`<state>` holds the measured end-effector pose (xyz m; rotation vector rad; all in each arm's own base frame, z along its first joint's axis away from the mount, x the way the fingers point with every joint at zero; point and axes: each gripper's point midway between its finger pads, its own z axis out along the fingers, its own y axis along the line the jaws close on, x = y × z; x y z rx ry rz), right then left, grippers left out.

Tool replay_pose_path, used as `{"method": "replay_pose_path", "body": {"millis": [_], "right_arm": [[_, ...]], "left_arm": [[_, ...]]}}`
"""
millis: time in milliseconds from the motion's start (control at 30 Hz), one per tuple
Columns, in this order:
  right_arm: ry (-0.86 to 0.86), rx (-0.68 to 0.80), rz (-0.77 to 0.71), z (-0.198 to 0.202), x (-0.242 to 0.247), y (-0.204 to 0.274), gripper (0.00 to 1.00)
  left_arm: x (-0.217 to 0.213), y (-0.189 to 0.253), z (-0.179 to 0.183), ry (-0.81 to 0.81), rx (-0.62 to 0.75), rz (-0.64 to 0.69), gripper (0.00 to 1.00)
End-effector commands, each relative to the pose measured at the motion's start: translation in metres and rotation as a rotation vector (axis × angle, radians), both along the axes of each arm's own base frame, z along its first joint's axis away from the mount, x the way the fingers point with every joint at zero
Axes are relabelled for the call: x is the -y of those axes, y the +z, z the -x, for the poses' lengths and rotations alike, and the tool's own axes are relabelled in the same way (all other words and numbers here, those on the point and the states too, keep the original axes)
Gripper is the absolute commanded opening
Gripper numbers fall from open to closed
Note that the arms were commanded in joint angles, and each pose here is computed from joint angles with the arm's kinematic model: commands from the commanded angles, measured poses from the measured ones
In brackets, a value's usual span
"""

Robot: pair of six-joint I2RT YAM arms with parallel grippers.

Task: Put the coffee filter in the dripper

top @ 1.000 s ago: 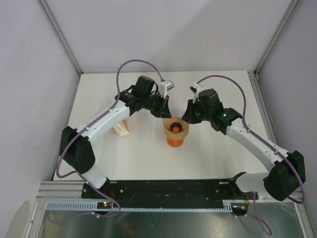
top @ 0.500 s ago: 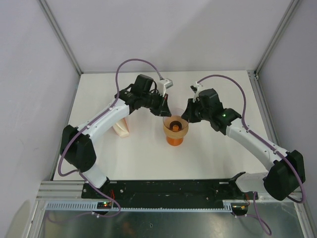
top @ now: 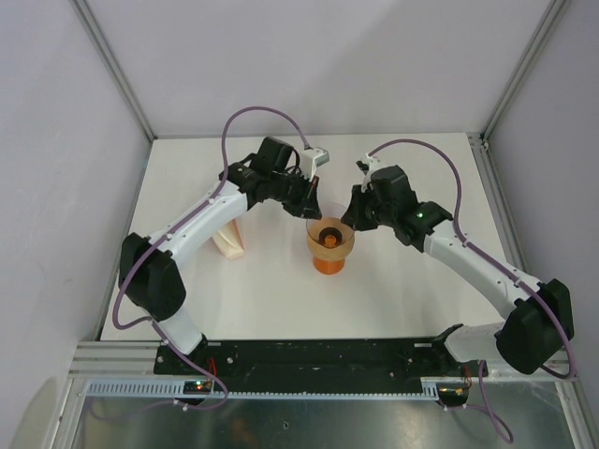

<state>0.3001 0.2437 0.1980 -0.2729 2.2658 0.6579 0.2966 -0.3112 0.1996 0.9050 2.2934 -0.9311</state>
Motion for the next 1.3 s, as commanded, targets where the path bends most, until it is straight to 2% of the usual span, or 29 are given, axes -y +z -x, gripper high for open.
{"method": "replay_pose_path", "body": {"millis": [0,133,200,400,533,667,1000,1267], "right_arm": [[0.045,-0.074,0.143,0.008,0.006,-0.042,0.0],[0.049,-0.081,0.14,0.007,0.004,-0.044,0.07],[0.053,-0.08,0.132,0.007,0.002,-0.042,0.1],[0.057,-0.059,0.113,0.006,-0.001,-0.03,0.13],[0.058,-0.039,0.104,0.005,-0.003,-0.02,0.14],[0.061,-0.018,0.096,0.003,-0.006,-0.009,0.17],[0.063,0.037,0.083,0.0,-0.012,0.016,0.36],[0.067,0.075,0.08,-0.001,-0.016,0.035,0.45]], "left_arm": [[-0.016,-0.07,0.044,-0.134,-0.162,-0.183,0.05],[-0.017,-0.078,0.048,-0.136,-0.194,-0.19,0.07],[-0.014,-0.069,0.046,-0.139,-0.18,-0.169,0.11],[-0.001,-0.026,0.039,-0.155,-0.104,-0.073,0.32],[0.004,-0.001,0.038,-0.162,-0.066,-0.024,0.39],[0.004,0.008,0.032,-0.151,-0.031,-0.022,0.41],[0.007,0.02,0.021,-0.132,0.018,-0.021,0.46],[0.003,0.024,0.015,-0.112,0.055,-0.04,0.5]]}}
